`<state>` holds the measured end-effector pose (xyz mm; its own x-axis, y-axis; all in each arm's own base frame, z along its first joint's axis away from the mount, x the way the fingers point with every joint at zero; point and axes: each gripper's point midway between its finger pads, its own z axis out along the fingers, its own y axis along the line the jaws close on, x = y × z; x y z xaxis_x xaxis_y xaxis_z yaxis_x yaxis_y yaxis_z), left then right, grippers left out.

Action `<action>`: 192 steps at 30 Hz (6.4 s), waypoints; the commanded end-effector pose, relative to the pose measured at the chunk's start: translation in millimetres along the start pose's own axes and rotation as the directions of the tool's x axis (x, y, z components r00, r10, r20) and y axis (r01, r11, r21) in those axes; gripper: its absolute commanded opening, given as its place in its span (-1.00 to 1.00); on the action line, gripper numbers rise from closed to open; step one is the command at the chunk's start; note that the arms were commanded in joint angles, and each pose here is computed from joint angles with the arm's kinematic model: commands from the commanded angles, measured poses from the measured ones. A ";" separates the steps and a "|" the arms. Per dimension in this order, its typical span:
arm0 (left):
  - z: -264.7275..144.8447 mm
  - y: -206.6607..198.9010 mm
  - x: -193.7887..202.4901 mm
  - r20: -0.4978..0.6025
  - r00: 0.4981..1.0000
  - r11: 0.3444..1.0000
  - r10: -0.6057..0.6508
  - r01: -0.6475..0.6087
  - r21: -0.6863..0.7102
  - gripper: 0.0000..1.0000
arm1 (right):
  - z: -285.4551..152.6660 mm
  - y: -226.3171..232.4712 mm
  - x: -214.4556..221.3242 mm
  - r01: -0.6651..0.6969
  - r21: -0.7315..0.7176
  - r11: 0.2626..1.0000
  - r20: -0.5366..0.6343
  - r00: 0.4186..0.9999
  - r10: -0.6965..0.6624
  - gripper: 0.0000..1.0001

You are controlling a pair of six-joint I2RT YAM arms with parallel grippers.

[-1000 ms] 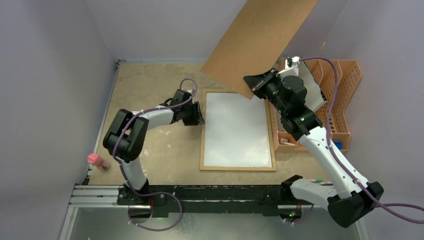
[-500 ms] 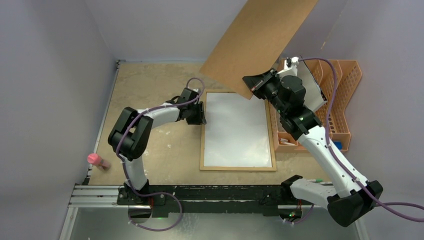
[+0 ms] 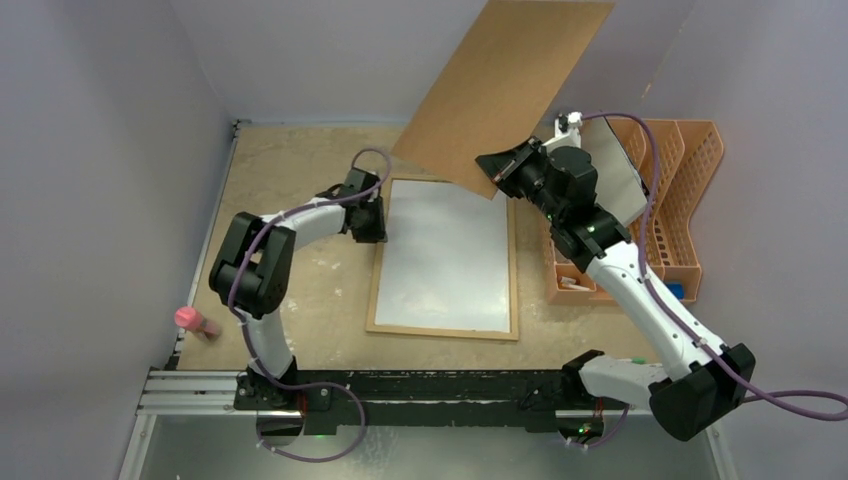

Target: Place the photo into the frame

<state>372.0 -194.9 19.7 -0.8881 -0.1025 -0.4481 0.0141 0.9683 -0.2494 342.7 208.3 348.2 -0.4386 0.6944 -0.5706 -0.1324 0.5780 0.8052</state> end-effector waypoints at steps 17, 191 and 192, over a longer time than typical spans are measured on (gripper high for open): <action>-63.1 122.2 -9.1 -0.038 0.988 0.957 -0.153 0.138 -0.254 -0.17 | 8.8 64.9 -17.7 0.034 -0.243 0.969 0.017 0.999 -0.031 -1.00; -53.7 101.5 25.3 -0.157 0.764 0.696 -0.626 0.638 0.329 0.15 | 63.2 -128.8 212.1 -0.148 -0.052 0.988 -0.640 0.764 0.081 -0.82; -53.7 102.1 25.2 -0.156 0.764 0.698 -0.626 0.638 0.325 0.15 | 62.9 -131.1 212.8 -0.143 -0.042 0.989 -0.639 0.764 0.083 -0.78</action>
<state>333.9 -80.5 35.0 -0.7517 -0.6518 -0.1009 -0.3804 0.5534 -0.7410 336.4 296.0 114.7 -0.8985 0.3538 -0.2597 -0.0724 0.4642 0.8828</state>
